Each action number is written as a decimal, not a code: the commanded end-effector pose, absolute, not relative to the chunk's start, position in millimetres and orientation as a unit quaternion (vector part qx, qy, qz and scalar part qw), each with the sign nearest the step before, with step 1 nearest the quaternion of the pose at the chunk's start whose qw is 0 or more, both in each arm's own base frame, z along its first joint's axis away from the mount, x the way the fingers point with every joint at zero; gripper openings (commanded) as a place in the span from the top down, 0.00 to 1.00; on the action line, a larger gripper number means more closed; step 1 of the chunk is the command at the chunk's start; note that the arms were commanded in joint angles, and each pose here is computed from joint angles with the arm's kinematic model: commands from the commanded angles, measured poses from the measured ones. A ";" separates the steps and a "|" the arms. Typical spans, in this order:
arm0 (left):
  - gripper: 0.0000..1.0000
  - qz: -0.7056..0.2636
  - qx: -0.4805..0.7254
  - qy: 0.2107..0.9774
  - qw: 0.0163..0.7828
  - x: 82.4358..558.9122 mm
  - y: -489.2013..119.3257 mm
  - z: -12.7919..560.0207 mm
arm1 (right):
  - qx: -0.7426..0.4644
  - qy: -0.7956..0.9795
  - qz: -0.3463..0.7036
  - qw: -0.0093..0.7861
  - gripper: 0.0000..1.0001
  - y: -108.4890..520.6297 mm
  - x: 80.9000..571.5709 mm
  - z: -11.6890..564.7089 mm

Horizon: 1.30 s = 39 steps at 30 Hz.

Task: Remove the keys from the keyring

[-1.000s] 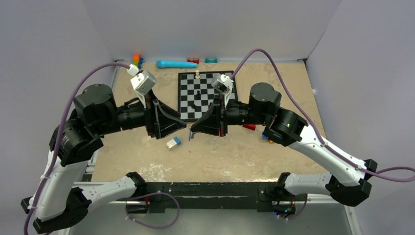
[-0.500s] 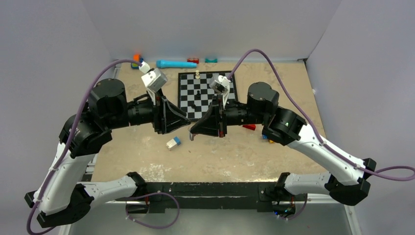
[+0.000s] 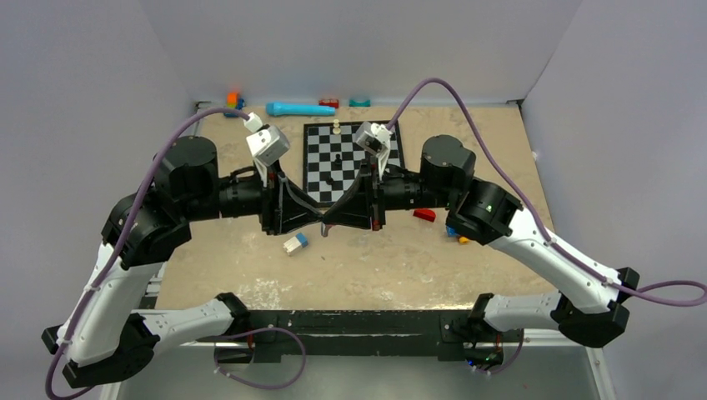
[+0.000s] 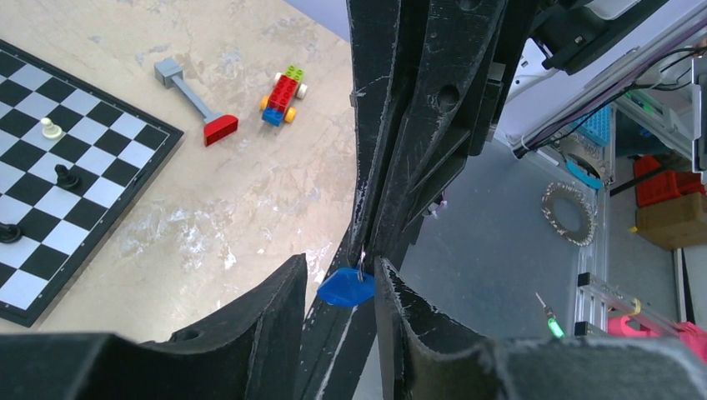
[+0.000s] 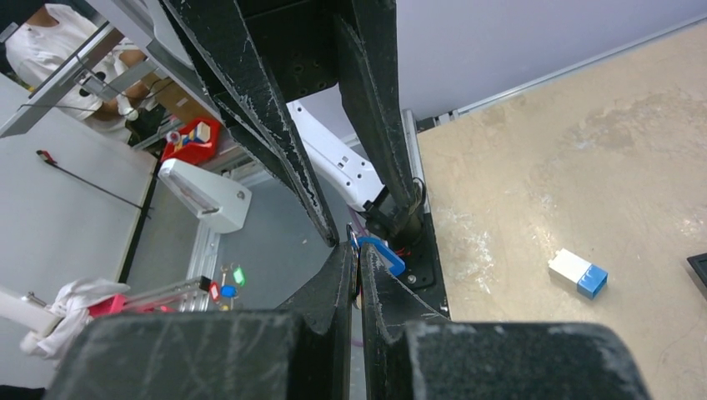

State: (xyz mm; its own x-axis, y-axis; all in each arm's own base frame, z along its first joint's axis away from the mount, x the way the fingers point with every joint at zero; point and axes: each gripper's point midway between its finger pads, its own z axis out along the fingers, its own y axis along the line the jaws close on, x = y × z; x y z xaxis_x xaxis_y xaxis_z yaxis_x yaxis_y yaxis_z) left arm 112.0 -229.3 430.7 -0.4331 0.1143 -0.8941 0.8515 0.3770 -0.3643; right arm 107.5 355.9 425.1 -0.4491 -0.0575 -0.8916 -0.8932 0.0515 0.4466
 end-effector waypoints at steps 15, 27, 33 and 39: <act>0.76 -0.450 0.356 0.708 0.411 106.6 -230.4 428.5 | -0.374 0.606 0.590 0.380 1.00 359.0 108.0 450.6; 1.00 -0.456 0.327 0.705 0.433 108.3 -225.7 437.7 | -0.374 0.604 0.593 0.379 1.00 358.7 106.6 450.6; 1.00 -0.478 0.279 0.721 0.417 109.6 -228.8 442.6 | -0.374 0.597 0.595 0.387 1.00 356.5 105.8 458.8; 1.00 -0.490 0.253 0.731 0.403 110.4 -231.1 439.6 | -0.375 0.594 0.595 0.391 1.00 356.5 106.1 462.5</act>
State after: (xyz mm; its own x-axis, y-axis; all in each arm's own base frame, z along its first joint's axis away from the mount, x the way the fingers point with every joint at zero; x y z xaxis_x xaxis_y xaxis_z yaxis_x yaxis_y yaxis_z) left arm 108.3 -227.3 432.5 -0.5163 0.0321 -0.8558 0.7923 0.3973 -0.4631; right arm 111.0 362.1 427.9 -0.4638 -0.0554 -0.8842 -0.8857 0.0514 0.4614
